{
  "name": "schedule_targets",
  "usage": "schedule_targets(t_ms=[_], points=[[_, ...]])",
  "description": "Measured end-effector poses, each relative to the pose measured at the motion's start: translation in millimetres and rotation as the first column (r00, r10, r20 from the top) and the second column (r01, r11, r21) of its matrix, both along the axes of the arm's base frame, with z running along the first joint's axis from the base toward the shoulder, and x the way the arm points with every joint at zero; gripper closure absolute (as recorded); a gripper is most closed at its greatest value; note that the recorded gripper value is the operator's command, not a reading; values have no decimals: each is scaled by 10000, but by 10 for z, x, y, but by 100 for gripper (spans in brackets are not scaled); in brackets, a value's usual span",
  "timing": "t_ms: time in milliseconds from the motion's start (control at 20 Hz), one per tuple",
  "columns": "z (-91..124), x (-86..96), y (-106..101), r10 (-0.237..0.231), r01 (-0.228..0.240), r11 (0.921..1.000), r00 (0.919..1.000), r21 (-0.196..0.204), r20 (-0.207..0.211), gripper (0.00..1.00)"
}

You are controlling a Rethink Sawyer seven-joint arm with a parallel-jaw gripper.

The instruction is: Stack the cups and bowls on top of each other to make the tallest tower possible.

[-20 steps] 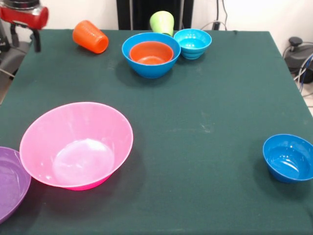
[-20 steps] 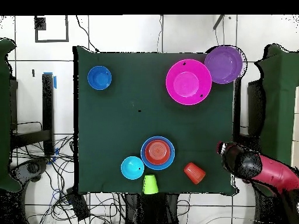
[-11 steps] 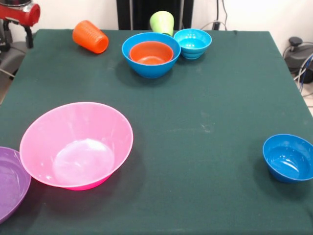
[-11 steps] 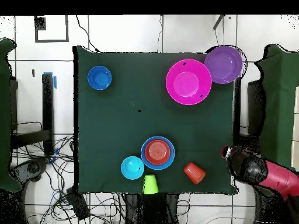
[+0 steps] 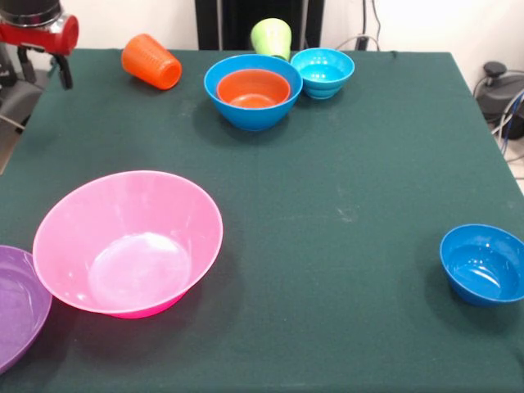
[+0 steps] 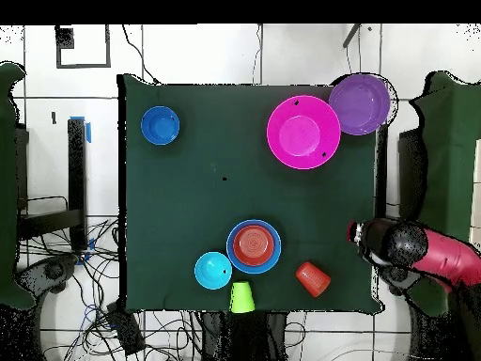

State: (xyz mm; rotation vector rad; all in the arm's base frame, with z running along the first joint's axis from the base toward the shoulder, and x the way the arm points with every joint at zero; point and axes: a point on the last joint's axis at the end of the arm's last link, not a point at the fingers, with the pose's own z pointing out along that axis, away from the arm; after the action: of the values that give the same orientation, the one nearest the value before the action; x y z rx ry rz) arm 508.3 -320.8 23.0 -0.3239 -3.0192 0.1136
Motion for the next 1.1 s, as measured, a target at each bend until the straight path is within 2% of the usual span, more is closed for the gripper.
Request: schedule_targets(t_ms=[300,450,750,1100], points=[[93,353,5,87,-71,9997,9975,231,-704,0],[185,486,-11,86,-67,9995,9980,293,-630,0],[315,635,-80,36,-23,9996,9987,272,-506,0],[377,697,-95,34,-18,9996,9984,280,-557,0]])
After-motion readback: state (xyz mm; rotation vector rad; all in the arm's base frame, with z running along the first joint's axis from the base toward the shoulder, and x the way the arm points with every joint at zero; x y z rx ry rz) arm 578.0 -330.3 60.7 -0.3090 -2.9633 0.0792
